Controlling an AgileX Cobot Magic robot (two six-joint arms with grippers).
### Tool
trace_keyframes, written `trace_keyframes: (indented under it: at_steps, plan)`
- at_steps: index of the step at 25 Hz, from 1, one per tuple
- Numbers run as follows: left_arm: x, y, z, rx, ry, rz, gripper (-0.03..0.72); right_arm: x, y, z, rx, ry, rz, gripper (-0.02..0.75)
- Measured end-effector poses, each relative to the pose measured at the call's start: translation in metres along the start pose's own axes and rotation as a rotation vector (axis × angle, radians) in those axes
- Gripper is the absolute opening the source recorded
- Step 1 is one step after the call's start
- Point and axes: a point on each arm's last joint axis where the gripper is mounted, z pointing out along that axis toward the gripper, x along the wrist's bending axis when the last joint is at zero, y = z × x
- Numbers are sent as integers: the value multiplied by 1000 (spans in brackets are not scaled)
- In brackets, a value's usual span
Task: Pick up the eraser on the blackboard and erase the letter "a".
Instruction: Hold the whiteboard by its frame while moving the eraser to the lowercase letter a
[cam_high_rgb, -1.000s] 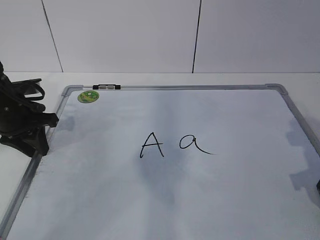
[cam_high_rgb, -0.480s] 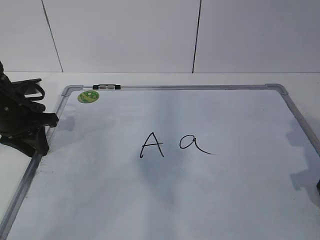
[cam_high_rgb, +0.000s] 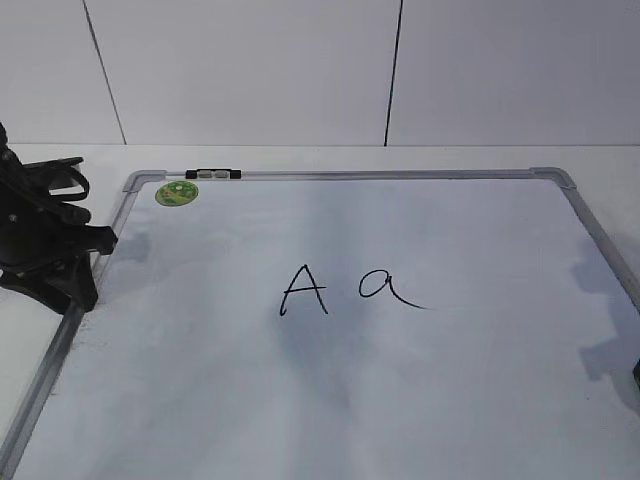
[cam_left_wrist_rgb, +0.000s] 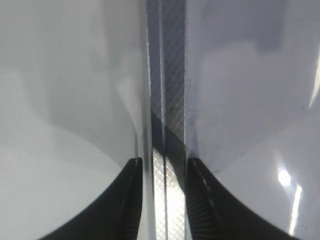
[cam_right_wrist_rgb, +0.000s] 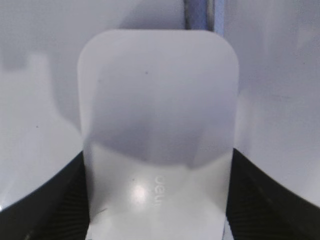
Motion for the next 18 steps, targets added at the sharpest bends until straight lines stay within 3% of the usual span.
trace_keyframes:
  at_steps: [8,14,18]
  plan:
    - [1,0,0,0,8,6,215,-1,-1,-3,-10,-5,-2,538]
    - [0,0,0,0,6,7,130,-2,-2,-5,-13,-7,-1,538]
    - [0,0,-1,0,5,2,122,-2,-2,-6,-11,-8,-1,538]
